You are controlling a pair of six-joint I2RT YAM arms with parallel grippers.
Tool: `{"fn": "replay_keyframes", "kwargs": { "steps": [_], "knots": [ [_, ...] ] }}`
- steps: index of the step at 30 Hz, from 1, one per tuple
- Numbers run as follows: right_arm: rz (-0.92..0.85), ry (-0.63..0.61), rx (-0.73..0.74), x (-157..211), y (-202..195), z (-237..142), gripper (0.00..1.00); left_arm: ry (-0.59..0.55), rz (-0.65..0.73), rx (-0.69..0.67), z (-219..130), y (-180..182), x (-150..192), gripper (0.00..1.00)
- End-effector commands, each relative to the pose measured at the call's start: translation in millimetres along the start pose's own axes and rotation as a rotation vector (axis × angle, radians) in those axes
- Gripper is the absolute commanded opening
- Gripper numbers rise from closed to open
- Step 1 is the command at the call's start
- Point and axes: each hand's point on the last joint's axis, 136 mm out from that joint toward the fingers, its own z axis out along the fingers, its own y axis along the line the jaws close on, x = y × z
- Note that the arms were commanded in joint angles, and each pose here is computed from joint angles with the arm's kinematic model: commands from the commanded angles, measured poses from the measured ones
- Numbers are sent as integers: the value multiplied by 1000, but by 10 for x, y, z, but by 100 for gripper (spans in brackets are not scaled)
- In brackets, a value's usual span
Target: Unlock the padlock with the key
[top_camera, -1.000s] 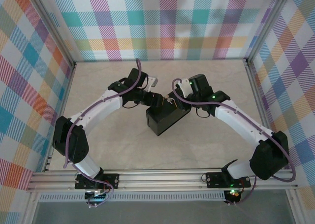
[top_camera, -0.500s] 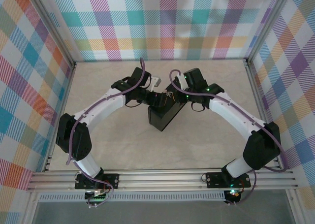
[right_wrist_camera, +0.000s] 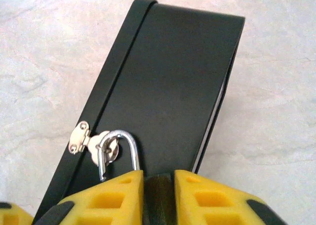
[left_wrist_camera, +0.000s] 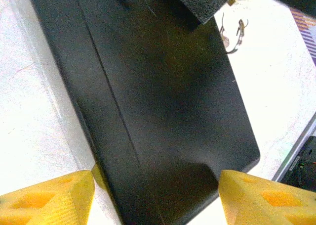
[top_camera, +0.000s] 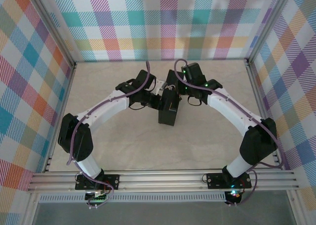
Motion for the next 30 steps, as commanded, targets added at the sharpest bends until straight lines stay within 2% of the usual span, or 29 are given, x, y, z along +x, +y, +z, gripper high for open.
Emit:
{"fn": "replay_keyframes", "kwargs": {
  "steps": [1,3,8,11,15,19,30],
  "knots": [
    [96,-22,-1,-113,30,110,0,30,-16,38,90,-59,87,67],
    [109,-16,-13,-117,61,176,1,37,-20,35,109,-41,115,67],
    [84,3,-32,-94,105,192,26,33,-12,7,41,-4,154,67],
    [41,6,-36,-102,113,102,33,31,-3,-4,-7,6,149,67],
    [-16,-8,-59,-149,147,-94,37,22,-3,-8,-41,20,127,67],
    [-108,43,-58,-88,152,-222,44,14,-7,-11,-60,33,98,67],
    [-205,173,-53,194,111,-68,50,12,-17,-11,-71,55,85,67]
  ]
}}
